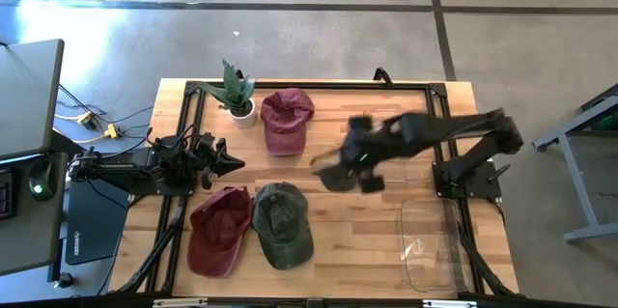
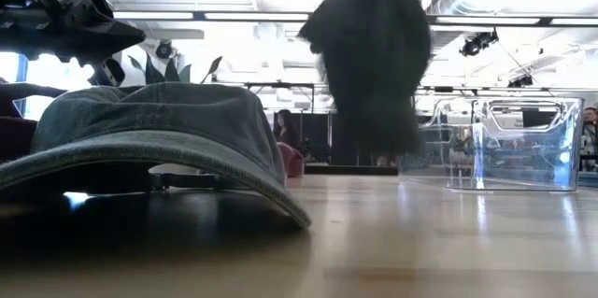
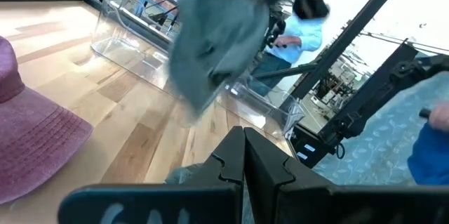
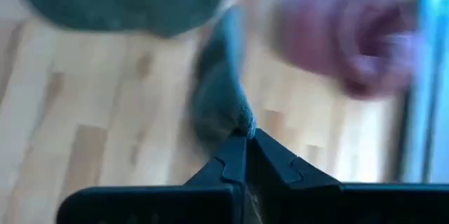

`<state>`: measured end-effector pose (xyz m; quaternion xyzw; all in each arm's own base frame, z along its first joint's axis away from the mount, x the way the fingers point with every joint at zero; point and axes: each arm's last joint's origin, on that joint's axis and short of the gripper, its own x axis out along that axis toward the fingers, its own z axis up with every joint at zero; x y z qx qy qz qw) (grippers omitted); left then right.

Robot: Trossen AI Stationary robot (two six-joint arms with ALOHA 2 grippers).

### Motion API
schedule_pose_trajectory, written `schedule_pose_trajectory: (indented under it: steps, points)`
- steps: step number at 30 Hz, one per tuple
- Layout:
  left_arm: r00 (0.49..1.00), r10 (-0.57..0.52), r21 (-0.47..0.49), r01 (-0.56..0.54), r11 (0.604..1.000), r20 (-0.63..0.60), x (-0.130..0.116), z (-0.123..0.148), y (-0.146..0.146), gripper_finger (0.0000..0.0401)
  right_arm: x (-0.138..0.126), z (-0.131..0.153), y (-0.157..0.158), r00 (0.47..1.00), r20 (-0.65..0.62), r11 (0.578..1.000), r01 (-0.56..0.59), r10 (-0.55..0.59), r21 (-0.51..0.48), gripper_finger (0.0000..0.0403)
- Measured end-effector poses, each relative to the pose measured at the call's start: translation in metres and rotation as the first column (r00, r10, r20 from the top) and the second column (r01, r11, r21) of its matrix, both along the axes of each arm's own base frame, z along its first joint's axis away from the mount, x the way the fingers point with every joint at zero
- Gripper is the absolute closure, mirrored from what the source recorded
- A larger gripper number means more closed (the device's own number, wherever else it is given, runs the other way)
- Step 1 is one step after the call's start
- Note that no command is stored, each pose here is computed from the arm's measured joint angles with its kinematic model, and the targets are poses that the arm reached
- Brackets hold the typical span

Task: Pick & Place hat
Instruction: Put the top black cap into the top transparent bin

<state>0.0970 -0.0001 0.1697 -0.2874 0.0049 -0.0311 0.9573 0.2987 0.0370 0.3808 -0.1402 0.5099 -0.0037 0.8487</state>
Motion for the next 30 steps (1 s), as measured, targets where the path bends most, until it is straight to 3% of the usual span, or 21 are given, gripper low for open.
schedule_pose_trajectory:
  steps: [7, 11, 16, 20, 24, 30]
  points:
    - [1.0, 0.001, 0.003, -0.001, 1.0, 0.0, 0.0, 0.0, 0.0, 0.04, -0.057, 0.058, -0.038, 0.959, 0.228, 0.965, 0.209, -0.17, -0.157, 0.0397]
    - [1.0, 0.0, 0.003, 0.0, 1.0, 0.0, 0.0, 0.0, 0.0, 0.04, -0.089, 0.071, -0.051, 0.939, 0.251, 0.951, 0.277, -0.237, -0.139, 0.0399]
    - [1.0, 0.001, 0.003, -0.001, 1.0, 0.0, 0.0, 0.0, 0.0, 0.04, -0.107, 0.072, -0.059, 0.912, 0.222, 0.923, 0.373, -0.346, -0.093, 0.0398]
    - [1.0, 0.001, 0.003, -0.001, 1.0, 0.0, 0.0, 0.0, 0.0, 0.04, -0.106, 0.06, -0.064, 0.901, 0.163, 0.907, 0.417, -0.402, -0.064, 0.0399]
    - [1.0, 0.0, 0.003, 0.0, 1.0, 0.0, 0.0, 0.0, 0.0, 0.04, -0.099, 0.028, -0.067, 0.904, 0.023, 0.903, 0.427, -0.427, -0.047, 0.0397]
    - [1.0, 0.0, 0.003, 0.0, 1.0, 0.0, 0.0, 0.0, 0.0, 0.04, -0.097, -0.019, -0.079, 0.869, -0.15, 0.88, 0.451, -0.471, -0.148, 0.0397]
